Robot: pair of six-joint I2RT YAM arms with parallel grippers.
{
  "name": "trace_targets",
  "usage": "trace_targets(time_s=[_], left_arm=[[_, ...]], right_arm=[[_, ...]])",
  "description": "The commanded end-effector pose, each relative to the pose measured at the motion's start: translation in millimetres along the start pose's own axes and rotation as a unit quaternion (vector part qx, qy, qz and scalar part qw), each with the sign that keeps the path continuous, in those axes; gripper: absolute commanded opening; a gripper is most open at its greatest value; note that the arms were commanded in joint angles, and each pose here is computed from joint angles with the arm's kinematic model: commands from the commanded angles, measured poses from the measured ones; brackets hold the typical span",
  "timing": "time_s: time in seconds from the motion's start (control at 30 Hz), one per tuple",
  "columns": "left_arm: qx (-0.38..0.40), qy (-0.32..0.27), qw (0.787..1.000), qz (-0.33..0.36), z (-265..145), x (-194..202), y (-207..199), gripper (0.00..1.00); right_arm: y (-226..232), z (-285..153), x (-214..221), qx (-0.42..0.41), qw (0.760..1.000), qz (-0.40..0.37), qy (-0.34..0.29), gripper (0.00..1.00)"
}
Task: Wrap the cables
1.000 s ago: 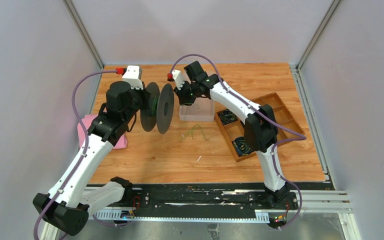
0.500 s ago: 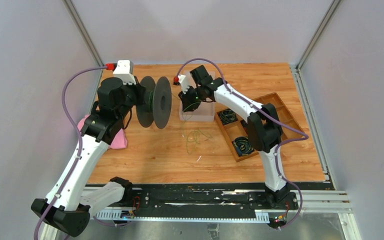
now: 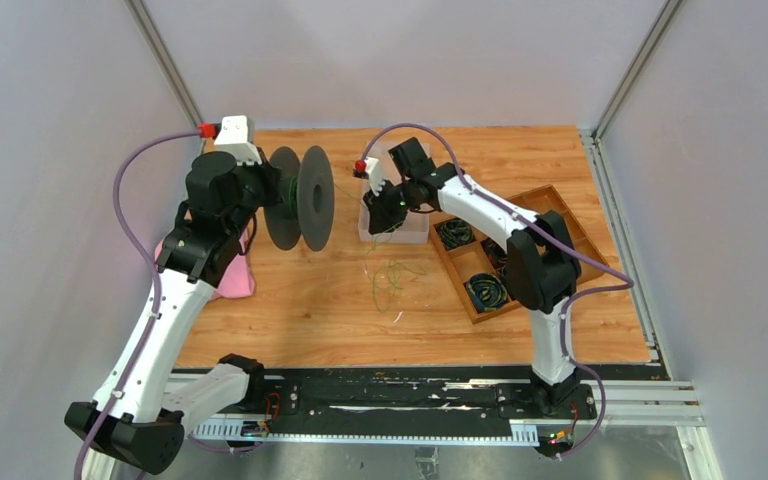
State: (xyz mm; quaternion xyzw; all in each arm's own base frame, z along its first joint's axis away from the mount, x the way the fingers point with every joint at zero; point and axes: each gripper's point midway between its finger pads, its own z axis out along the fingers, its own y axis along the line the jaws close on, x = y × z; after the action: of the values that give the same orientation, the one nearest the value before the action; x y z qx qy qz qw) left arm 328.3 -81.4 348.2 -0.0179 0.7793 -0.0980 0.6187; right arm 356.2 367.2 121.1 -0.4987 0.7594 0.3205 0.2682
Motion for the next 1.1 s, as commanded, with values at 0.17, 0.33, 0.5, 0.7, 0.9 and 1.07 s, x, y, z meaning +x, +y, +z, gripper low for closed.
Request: trace_targets(time_s=[0.17,0.33,0.5,0.7,0.9,1.07], left_arm=[[-0.013,-0.070,0.997,-0.029,-0.9,-41.8,5.9,0.00],[-0.013,-0.067,0.996,-0.050,4.4,-43.0,6.6,0.00],[-0.025,-0.066,0.995,-0.065,6.1,-42.5,12.7,0.00],[-0.053,-0.068,0.995,-0.052,13.0,-39.2,23.5,0.00],[-0.071,-0.076,0.993,-0.047,17.9,-41.7,30.1,0.00],[-0.080,-0.081,0.992,-0.054,22.9,-45.0,31.9,0.00]], right_arm=[[28.9,-26.2,-9.0,-0.030,0.998,0.006,-0.053,0.19],[43.4,-20.3,-2.2,-0.045,0.997,0.018,-0.065,0.11],[55.5,-13.5,1.9,-0.052,0.995,0.025,-0.081,0.07],[72.8,-4.4,6.2,-0.061,0.994,0.037,-0.087,0.05],[95.1,5.5,6.3,-0.078,0.993,0.031,-0.084,0.04],[119.1,15.9,9.3,-0.095,0.992,0.020,-0.076,0.03]])
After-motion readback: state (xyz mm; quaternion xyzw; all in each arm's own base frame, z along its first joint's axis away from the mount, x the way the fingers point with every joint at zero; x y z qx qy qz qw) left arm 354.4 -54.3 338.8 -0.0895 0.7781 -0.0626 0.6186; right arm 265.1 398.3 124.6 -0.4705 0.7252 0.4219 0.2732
